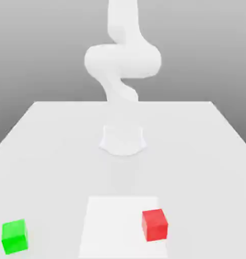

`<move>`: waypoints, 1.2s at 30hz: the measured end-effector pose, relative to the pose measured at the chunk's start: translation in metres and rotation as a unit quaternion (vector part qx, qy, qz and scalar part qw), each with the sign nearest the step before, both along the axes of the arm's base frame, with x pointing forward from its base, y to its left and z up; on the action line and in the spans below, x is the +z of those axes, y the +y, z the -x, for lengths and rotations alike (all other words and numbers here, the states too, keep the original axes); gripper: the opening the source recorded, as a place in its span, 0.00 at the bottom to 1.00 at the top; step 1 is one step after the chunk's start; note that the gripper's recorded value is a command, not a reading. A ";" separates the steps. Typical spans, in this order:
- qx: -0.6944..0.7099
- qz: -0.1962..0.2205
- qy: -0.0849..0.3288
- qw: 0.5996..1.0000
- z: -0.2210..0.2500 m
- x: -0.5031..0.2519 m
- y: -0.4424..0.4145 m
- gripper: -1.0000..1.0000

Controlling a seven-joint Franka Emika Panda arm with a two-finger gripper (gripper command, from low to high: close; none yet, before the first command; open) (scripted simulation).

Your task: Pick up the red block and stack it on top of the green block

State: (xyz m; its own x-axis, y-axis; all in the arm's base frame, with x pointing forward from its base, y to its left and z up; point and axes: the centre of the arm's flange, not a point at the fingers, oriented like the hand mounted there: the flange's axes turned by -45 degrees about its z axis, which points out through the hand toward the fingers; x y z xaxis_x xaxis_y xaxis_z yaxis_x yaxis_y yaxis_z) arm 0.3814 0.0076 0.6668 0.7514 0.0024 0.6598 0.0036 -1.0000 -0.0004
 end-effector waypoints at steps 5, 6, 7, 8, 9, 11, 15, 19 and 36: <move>0.016 0.010 0.081 0.997 -0.055 -0.099 0.017 0.50; 0.020 0.011 0.097 0.995 -0.062 -0.119 0.020 0.50; 0.023 0.013 0.112 0.993 -0.069 -0.139 0.023 0.50; 0.026 0.015 0.128 0.991 -0.075 -0.160 0.026 0.50; 0.030 0.016 0.144 0.989 -0.079 -0.181 0.030 0.50; 0.037 0.019 0.175 0.984 -0.086 -0.223 0.036 0.50; 0.052 0.025 0.236 0.970 -0.087 -0.306 0.048 0.50; 0.071 0.030 0.296 0.952 -0.073 -0.387 0.062 0.50; 0.083 0.032 0.351 0.932 -0.049 -0.511 0.069 0.00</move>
State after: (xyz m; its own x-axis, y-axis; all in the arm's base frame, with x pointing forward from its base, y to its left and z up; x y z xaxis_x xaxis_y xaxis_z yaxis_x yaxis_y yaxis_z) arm 0.4306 0.0765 0.1560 0.9838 0.1791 0.0003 0.1791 -0.9838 -0.0002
